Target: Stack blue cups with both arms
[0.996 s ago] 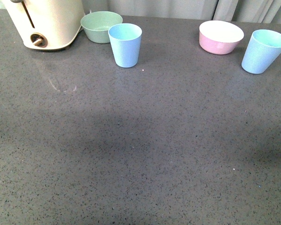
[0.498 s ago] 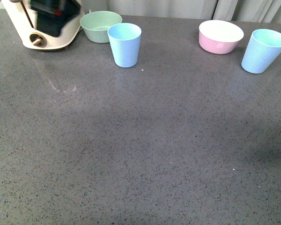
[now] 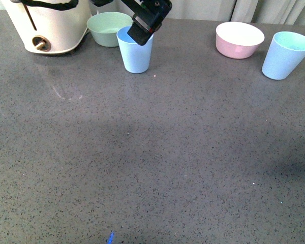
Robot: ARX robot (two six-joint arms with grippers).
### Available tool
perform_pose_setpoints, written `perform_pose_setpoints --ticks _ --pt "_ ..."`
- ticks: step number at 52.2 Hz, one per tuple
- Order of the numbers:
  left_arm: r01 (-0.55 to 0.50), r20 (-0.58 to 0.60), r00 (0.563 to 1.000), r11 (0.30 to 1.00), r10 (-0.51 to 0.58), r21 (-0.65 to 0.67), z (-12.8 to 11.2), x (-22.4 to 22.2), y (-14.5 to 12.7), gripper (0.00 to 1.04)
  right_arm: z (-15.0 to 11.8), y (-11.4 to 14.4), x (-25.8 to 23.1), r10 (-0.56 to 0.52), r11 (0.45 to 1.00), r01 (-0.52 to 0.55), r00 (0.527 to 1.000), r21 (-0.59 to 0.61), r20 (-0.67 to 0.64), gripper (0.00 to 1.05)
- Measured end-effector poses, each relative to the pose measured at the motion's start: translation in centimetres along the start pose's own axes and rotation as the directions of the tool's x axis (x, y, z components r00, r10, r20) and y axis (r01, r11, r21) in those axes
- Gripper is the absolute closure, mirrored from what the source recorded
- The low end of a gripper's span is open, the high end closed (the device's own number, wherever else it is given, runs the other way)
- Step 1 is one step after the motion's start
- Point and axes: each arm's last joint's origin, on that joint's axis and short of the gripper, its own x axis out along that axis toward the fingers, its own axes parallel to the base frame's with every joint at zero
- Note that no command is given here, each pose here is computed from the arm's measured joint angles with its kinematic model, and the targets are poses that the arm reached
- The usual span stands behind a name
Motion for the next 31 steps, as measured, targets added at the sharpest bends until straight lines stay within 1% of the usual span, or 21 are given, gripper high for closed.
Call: perform_pose_setpoints --ticks 12,22,31 --pt "0.048 -0.078 0.996 0.997 -0.043 0.063 -0.1 3.2 -0.6 0.09 0.0 0.0 0.0 0.000 1.000 0.000 1.000 0.000 0.000 0.09" --pt "0.062 -0.120 0.991 0.996 -0.055 0.061 -0.4 5.4 -0.5 0.09 0.0 0.0 0.0 0.000 1.000 0.000 1.000 0.000 0.000 0.09" --pt "0.060 -0.154 0.987 0.996 -0.050 0.059 -0.8 6.4 -0.4 0.09 0.0 0.0 0.0 0.000 1.000 0.000 1.000 0.000 0.000 0.09"
